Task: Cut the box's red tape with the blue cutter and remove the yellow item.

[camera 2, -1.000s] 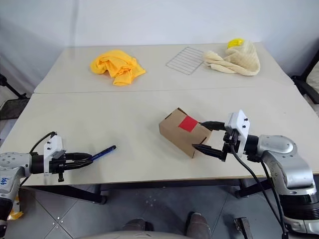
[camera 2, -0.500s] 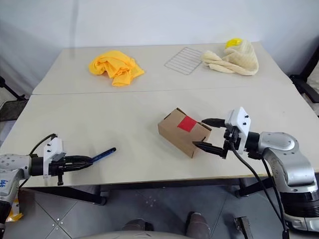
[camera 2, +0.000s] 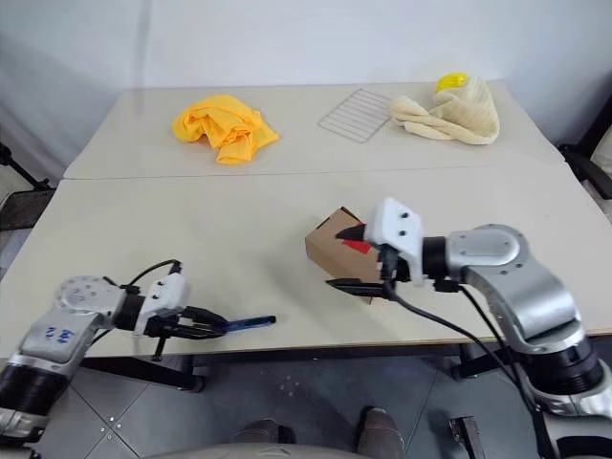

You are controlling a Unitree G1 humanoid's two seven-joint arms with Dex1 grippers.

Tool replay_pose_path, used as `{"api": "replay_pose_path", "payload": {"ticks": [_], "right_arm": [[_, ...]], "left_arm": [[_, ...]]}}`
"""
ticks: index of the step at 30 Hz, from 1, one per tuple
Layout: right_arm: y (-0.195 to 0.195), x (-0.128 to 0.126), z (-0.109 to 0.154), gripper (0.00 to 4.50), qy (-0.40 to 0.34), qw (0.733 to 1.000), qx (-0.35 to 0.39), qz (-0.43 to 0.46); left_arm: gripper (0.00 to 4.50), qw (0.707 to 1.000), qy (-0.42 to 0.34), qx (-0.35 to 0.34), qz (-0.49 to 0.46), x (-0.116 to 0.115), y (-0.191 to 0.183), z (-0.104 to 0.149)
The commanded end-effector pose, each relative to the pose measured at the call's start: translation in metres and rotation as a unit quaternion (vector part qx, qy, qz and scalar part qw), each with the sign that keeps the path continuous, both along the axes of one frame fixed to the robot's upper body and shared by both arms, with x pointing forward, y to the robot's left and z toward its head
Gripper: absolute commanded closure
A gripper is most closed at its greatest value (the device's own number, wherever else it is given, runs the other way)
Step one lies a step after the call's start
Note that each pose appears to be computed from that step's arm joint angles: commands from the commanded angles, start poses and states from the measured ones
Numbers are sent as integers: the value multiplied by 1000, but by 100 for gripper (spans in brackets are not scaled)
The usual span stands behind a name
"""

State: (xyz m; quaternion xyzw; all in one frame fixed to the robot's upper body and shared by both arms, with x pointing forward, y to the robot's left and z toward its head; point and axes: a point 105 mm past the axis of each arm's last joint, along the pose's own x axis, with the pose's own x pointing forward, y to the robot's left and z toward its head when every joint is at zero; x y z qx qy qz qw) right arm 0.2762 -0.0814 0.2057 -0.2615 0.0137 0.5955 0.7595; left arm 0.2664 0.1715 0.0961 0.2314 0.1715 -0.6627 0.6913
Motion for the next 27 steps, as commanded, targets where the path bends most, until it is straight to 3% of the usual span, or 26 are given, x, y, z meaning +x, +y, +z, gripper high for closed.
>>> {"api": "replay_pose_path", "payload": {"ticks": [1,4,8,27], "right_arm": [[12,-2,-19,203,-39,996,-71,20],[17,1,-47,301,-64,989,-132,33],[33,-2,-61,446,-73,985,-143,60],[45,-16,-104,446,-74,968,-198,138]], "left_arm": [[409,999,11,20,-28,-2,-12,-8],[409,999,9,23,-30,1,-20,-10],[409,999,3,33,-17,4,-23,-12],[409,999,19,46,20,-13,-21,-19]]}}
